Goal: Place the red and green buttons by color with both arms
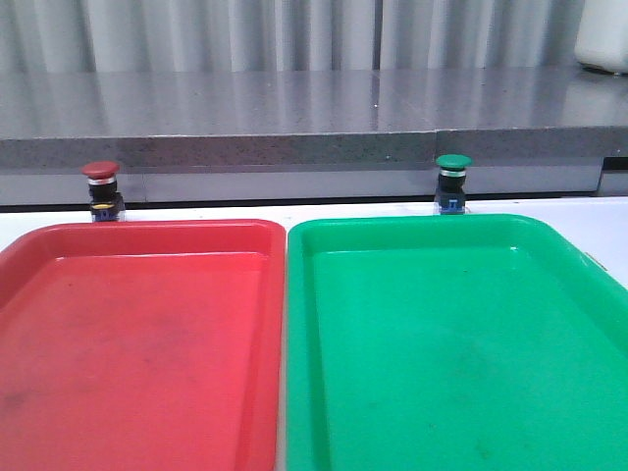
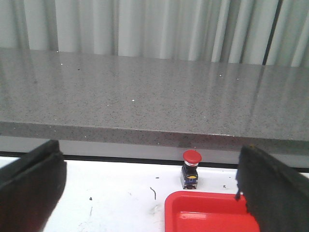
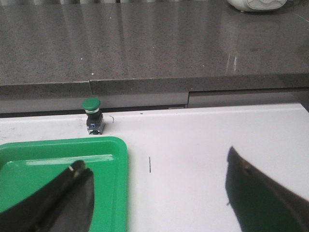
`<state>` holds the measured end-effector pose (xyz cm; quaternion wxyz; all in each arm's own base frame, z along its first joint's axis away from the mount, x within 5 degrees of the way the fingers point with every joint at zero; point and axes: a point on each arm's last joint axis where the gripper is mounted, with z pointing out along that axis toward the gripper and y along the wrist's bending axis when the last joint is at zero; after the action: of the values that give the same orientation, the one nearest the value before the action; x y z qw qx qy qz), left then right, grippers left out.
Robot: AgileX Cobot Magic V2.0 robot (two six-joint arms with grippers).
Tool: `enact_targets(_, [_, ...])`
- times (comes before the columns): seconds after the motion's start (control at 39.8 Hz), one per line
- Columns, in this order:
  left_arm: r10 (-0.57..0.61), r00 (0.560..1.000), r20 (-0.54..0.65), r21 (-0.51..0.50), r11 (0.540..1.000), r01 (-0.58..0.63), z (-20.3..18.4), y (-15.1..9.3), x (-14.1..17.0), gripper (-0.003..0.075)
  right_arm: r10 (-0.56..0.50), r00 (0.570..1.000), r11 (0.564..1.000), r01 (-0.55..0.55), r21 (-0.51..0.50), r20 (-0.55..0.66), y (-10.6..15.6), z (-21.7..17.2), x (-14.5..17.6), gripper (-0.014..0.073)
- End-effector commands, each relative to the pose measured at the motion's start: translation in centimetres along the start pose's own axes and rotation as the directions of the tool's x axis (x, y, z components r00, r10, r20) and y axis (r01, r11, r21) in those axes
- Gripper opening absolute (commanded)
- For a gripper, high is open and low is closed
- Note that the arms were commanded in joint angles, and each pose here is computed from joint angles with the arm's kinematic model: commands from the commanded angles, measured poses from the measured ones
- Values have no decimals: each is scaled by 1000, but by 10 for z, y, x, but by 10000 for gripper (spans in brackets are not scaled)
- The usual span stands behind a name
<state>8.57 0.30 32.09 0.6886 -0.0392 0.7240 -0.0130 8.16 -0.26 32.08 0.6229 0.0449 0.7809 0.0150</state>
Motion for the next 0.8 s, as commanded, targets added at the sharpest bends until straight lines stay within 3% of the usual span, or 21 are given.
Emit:
enact_targets(0.0, [-6, 993, 121, 6, 1000, 5, -1, -1, -20, 691, -4, 994, 1000, 5, -7, 105, 1, -2, -18, 590])
enact_targets(0.13, [-12, 996, 87, 7, 1000, 11, 10, -1, -19, 691, -4, 994, 1000, 5, -7, 106, 1, -2, -18, 590])
enact_targets(0.4, [-25, 987, -157, 73, 997, 37, 84, -16, -22, 691, -4, 994, 1000, 5, -7, 106, 1, -2, -18, 590])
enact_targets(0.63, [21, 899, -437, 112, 993, 31, 161, -38, -33, 691, -4, 994, 1000, 5, -7, 106, 1, -2, -18, 590])
enact_targets(0.78, [38, 842, -537, 109, 994, 24, 206, -45, -36, 691, -4, 994, 1000, 5, -7, 106, 1, -2, -18, 590])
